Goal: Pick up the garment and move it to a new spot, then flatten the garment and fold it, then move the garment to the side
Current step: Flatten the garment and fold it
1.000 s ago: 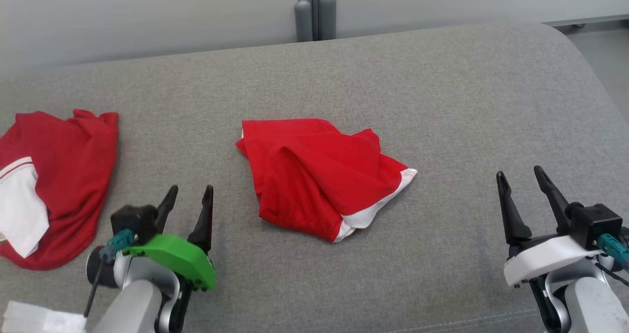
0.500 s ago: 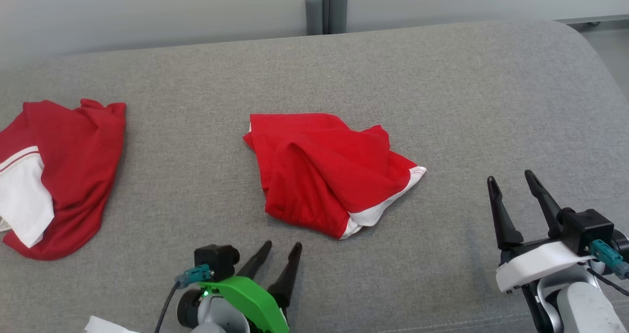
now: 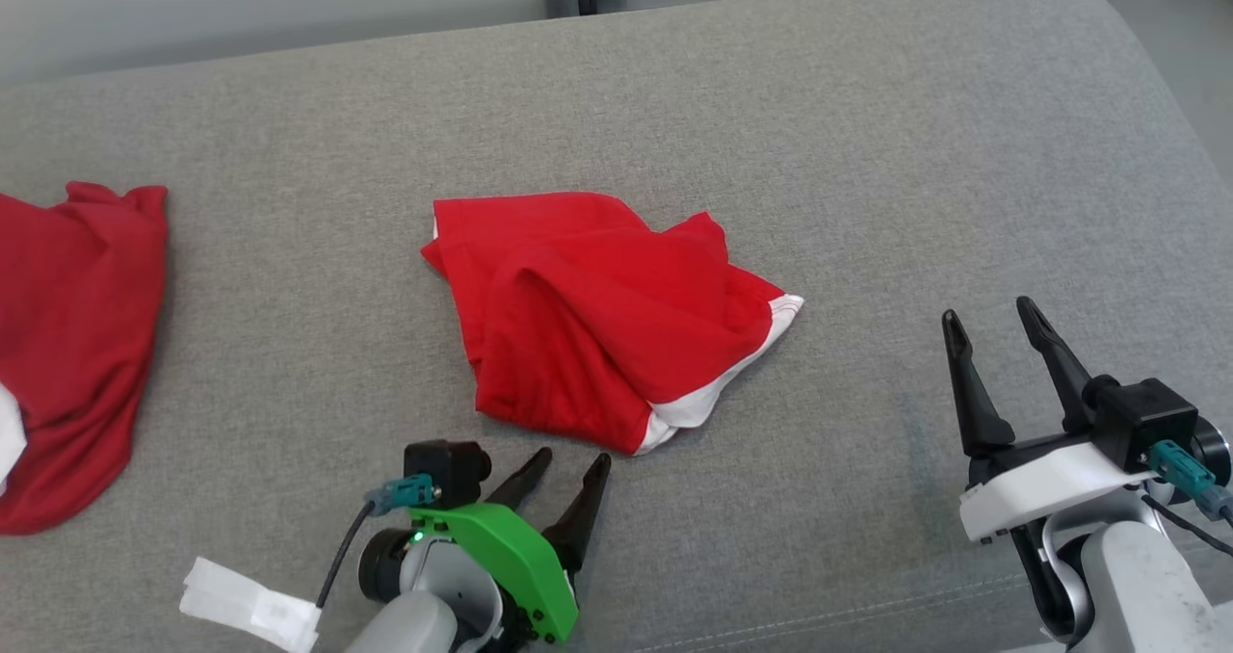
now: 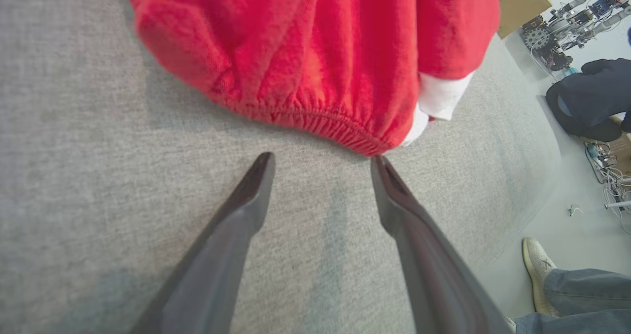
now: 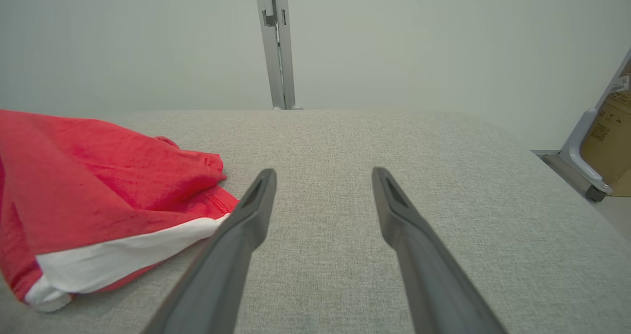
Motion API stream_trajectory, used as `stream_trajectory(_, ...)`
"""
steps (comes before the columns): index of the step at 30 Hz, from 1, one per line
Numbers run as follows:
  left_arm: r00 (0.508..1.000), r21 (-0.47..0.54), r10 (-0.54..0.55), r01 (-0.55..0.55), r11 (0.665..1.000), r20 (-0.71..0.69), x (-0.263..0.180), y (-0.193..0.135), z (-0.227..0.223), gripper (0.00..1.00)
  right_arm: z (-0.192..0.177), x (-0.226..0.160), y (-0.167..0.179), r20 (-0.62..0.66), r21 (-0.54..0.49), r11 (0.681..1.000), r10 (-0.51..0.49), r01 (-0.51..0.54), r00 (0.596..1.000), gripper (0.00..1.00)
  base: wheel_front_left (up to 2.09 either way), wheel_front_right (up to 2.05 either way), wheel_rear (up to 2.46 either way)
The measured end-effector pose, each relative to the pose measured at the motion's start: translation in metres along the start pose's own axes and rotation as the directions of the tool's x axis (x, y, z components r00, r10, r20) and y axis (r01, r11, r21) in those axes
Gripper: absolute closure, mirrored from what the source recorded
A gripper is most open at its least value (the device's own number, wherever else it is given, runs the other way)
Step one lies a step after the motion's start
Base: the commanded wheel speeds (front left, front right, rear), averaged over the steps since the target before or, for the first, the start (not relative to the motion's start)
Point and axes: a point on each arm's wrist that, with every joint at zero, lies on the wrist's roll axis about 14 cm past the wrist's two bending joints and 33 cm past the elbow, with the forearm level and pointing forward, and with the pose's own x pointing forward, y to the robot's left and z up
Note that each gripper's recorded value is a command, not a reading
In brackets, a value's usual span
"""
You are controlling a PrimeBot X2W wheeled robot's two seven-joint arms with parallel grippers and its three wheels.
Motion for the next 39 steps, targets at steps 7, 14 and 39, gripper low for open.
stream_trajectory(7, 0.997, 0.033, -0.057, 0.058, 0.998, -0.054, 0.018, -0.014, -0.003, 0.0, -0.004, 0.001, -0.01, -0.013, -0.003, 0.999, -0.034, 0.034, 0.999, 0.0, 0.0, 0.0, 0.0)
stream_trajectory(14, 0.991, 0.046, -0.075, 0.08, 0.996, -0.109, 0.027, -0.019, -0.015, 0.0, -0.008, -0.002, -0.019, -0.027, -0.002, 0.998, -0.069, 0.069, 0.997, 0.0, 0.0, 0.0, 0.0)
stream_trajectory(39, 0.941, 0.117, -0.229, 0.263, 0.958, -0.248, 0.021, -0.057, -0.037, 1.0, -0.009, -0.002, -0.029, -0.03, 0.004, 0.995, -0.102, 0.102, 0.994, 0.0, 0.0, 0.0, 0.0)
